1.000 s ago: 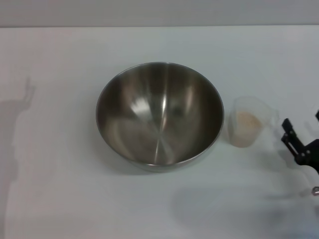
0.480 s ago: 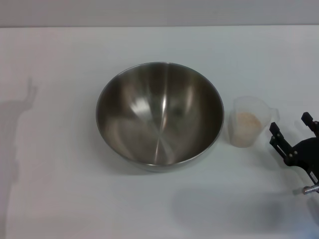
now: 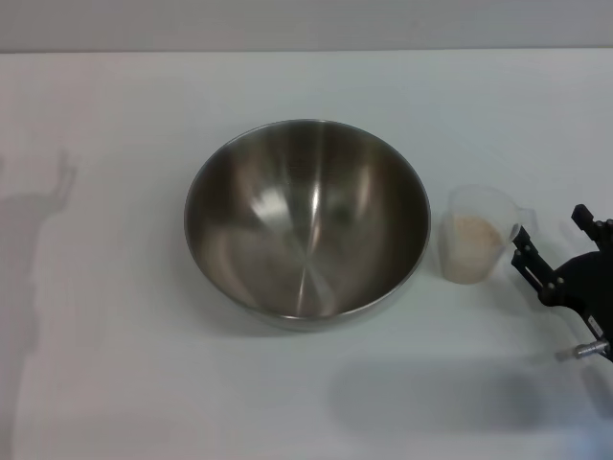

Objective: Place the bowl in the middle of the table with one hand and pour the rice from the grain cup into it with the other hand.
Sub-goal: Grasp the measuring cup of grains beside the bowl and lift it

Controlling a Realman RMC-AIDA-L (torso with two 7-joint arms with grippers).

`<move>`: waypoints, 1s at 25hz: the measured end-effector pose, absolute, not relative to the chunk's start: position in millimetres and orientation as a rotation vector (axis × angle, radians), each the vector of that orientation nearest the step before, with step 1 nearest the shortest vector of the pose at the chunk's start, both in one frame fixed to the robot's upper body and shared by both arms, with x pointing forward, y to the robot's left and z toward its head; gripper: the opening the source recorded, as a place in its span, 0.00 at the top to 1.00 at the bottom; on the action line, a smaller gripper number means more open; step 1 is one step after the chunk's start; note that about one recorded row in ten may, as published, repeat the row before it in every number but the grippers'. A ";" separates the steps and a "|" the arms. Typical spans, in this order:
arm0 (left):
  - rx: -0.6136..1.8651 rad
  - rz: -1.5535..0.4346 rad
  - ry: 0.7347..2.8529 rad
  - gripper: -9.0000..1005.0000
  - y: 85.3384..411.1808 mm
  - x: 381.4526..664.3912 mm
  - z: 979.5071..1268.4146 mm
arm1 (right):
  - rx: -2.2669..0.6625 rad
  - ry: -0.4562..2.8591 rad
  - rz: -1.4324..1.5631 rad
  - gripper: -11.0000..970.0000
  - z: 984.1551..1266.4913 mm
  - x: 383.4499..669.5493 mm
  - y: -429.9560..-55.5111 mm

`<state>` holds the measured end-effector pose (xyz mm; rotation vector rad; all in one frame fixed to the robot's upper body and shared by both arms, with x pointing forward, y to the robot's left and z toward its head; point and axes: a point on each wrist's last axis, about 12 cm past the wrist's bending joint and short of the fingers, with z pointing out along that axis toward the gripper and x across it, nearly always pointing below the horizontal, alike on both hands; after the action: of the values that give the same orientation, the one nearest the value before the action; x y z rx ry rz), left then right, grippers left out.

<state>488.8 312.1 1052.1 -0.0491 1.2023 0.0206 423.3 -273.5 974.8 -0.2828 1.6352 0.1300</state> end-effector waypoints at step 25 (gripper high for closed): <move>-0.043 0.040 1.247 0.17 317.3 480.4 1043.2 | -0.280 1.612 0.141 0.20 978.6 429.4 -270.8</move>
<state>480.4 317.3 1043.2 -0.0425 1.2466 0.0404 429.4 -270.8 978.6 -0.2797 1.6119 0.1411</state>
